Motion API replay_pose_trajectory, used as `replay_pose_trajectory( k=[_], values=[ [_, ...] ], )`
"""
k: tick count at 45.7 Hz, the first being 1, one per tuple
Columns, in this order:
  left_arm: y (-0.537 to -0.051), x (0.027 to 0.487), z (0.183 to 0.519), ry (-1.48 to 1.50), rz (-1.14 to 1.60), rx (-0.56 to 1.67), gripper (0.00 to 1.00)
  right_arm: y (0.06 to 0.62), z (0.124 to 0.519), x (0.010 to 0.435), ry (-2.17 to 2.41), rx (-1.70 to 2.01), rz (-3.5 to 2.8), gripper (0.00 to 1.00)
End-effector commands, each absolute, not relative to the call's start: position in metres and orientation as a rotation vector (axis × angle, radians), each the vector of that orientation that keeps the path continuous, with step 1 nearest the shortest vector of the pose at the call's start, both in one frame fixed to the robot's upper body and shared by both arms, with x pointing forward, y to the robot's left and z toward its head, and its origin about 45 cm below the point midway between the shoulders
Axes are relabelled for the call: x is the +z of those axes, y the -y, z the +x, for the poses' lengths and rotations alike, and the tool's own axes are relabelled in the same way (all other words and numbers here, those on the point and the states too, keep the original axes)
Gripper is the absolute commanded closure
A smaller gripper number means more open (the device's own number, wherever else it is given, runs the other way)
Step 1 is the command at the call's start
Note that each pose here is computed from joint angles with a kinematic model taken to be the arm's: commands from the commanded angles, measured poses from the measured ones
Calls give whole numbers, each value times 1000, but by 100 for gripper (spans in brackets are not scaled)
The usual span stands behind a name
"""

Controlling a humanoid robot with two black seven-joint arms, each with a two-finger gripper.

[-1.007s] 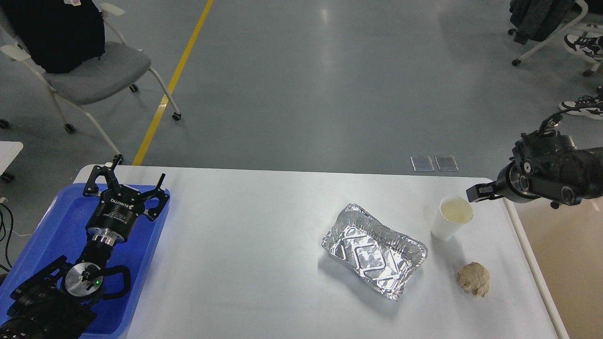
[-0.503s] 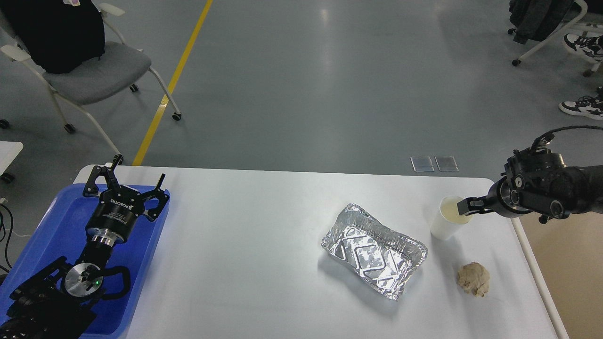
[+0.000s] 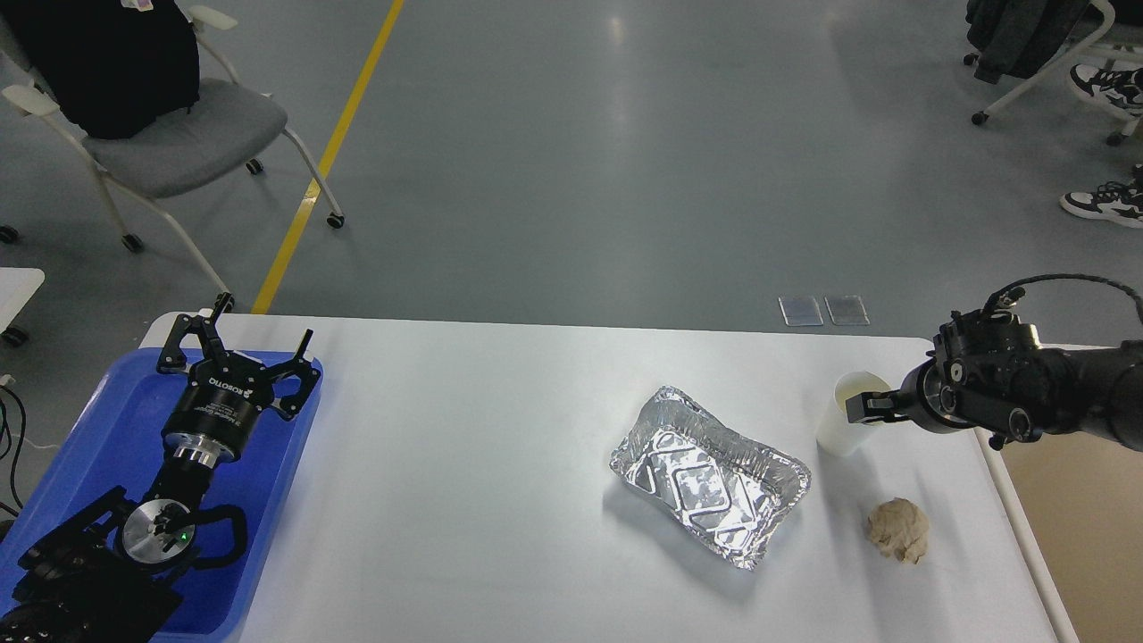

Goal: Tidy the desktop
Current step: 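Close the right gripper around the rim of the paper cup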

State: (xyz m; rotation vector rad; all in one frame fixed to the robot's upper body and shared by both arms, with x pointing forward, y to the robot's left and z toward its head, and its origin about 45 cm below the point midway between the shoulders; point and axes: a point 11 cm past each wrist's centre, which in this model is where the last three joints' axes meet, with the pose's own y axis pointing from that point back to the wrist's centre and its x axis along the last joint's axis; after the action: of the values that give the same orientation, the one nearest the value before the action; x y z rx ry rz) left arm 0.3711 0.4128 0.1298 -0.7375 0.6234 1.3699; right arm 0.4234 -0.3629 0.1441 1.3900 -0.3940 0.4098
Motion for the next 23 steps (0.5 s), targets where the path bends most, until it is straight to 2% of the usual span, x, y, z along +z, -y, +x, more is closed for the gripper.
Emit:
replay_pose_trajectory(
  k=[1, 6, 7, 9, 10, 14, 23],
  values=[
    [-413, 130, 371, -623, -737, 1370, 1, 364, 422, 132, 415, 409, 1388, 42],
    [-413, 130, 371, -623, -737, 1370, 1, 366, 422, 132, 408, 415, 1377, 54],
    [-413, 130, 371, -623, -737, 1370, 1, 366, 421, 131, 405, 419, 1375, 62],
    [-413, 130, 371, -623, -738, 1371, 1, 366, 421, 131, 399, 424, 1373, 84],
    [-413, 130, 371, -623, -738, 1371, 1, 366, 422, 131, 397, 428, 1371, 89],
    [-413, 130, 371, -623, -738, 1371, 1, 366, 422, 132, 396, 430, 1369, 100],
    [-413, 130, 371, -623, -737, 1370, 1, 365, 423, 134, 394, 430, 1371, 100]
  ],
)
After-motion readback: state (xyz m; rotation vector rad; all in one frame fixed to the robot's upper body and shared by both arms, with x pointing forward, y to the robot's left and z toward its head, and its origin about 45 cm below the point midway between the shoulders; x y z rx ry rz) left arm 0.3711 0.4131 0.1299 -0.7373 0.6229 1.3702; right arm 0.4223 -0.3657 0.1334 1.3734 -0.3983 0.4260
